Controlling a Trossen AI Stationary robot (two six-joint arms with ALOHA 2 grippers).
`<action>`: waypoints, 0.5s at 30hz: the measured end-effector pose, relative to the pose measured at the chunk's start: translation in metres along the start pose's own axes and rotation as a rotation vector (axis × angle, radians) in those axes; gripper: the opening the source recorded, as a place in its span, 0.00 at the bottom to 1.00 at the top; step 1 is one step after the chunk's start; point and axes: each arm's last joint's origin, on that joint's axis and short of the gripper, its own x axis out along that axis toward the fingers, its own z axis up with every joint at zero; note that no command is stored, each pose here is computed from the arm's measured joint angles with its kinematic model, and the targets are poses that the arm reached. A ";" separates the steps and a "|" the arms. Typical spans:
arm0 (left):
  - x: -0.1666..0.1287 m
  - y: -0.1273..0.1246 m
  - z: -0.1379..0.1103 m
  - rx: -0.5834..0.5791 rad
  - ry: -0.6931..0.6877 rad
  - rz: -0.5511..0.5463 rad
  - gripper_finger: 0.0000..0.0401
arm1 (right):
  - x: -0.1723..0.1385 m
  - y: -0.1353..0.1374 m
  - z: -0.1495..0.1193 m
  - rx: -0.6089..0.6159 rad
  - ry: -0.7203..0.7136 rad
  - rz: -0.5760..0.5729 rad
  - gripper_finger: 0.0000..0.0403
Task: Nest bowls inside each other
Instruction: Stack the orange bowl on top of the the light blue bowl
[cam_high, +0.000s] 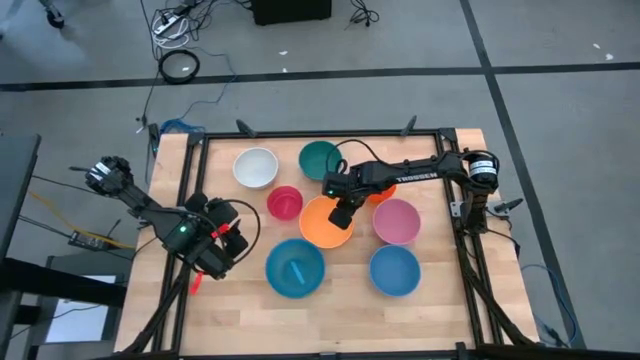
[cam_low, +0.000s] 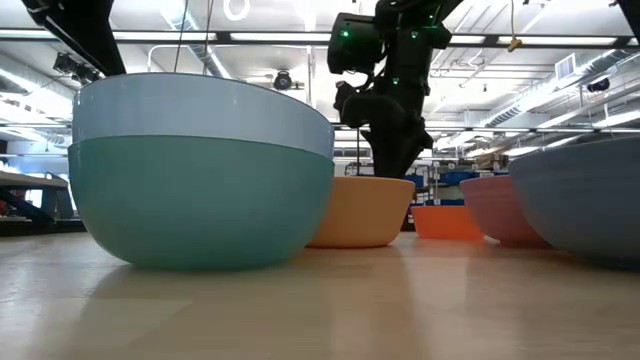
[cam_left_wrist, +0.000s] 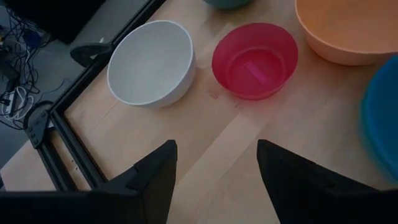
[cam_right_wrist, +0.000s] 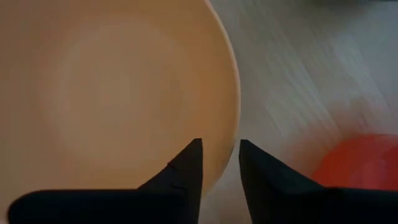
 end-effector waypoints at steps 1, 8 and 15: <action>0.000 0.000 0.000 0.000 0.000 0.000 0.57 | 0.000 0.000 0.000 0.001 -0.001 0.000 0.25; 0.000 0.000 0.000 -0.001 0.000 -0.001 0.57 | 0.000 0.000 0.004 0.007 -0.032 0.010 0.29; 0.000 0.000 0.000 -0.002 -0.001 -0.001 0.57 | 0.011 -0.003 0.006 0.013 -0.013 0.004 0.30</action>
